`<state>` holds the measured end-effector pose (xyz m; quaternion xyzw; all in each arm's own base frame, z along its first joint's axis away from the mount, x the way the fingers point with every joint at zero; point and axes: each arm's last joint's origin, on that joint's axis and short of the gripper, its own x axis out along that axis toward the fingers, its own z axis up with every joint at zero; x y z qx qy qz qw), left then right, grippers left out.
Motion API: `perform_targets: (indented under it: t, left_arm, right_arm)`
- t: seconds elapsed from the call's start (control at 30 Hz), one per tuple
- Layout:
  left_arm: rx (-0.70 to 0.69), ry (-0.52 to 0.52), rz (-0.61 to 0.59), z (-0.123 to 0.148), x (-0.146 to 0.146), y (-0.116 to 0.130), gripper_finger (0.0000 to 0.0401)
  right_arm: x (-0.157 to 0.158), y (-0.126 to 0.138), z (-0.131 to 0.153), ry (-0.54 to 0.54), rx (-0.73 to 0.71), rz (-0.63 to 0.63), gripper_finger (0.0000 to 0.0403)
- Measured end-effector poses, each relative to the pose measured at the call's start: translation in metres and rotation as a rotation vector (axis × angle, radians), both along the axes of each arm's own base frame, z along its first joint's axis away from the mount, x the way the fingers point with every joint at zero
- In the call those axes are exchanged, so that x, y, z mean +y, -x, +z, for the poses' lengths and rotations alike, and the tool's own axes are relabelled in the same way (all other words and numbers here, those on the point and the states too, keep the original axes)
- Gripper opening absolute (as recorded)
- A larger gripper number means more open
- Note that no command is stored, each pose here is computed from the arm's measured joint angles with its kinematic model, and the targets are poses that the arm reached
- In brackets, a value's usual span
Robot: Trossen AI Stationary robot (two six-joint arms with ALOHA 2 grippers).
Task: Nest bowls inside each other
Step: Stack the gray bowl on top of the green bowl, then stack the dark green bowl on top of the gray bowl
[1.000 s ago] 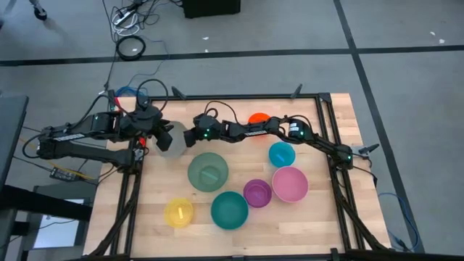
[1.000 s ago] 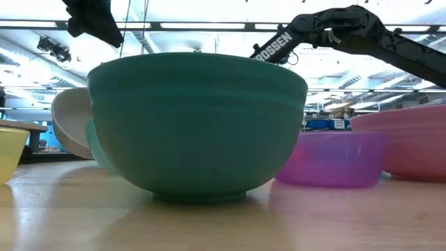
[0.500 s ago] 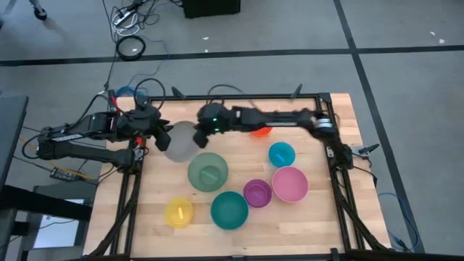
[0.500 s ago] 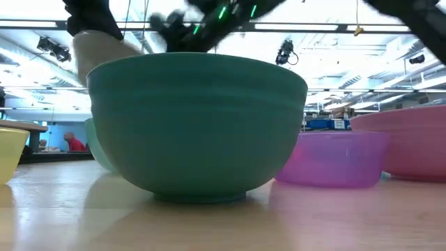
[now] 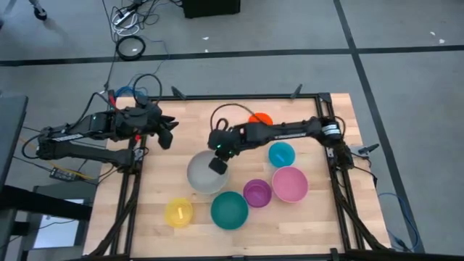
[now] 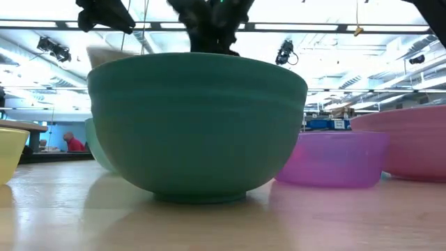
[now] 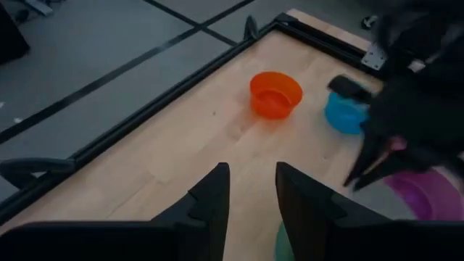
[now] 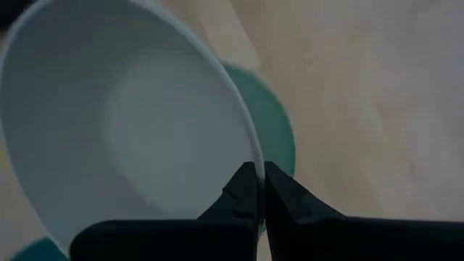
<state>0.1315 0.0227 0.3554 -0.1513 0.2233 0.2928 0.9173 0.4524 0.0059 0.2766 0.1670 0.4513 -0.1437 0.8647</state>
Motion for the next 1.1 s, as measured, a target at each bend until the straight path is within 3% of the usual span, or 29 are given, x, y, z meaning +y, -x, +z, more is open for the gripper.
perform_targets:
  t: [0.17,0.33,0.57,0.7,0.87,1.1]
  left_arm:
    - [0.005,0.017,-0.025,-0.001,-0.001,0.000,0.0122]
    - [0.008,0.018,-0.026,-0.001,-0.001,0.000,0.0122]
    - [0.019,0.021,-0.027,-0.002,-0.001,0.001,0.0122]
    - [0.059,0.051,-0.048,-0.006,-0.003,0.003,0.0122]
    - [0.104,0.089,-0.073,-0.010,-0.009,0.006,0.0122]
    - [0.052,0.118,-0.139,-0.008,-0.020,0.003,0.0122]
  right_arm:
    - [0.001,-0.007,-0.020,0.029,0.045,-0.030,0.0013]
    - [0.002,-0.005,-0.015,0.022,0.044,-0.011,0.0071]
    - [0.008,0.017,-0.007,0.035,0.188,0.015,0.0136]
    - [0.033,0.038,0.008,0.101,0.266,0.097,0.0143]
    - [0.069,0.059,0.012,0.095,0.373,0.146,0.0144]
    - [0.104,0.059,0.001,0.032,0.312,0.179,0.0145]
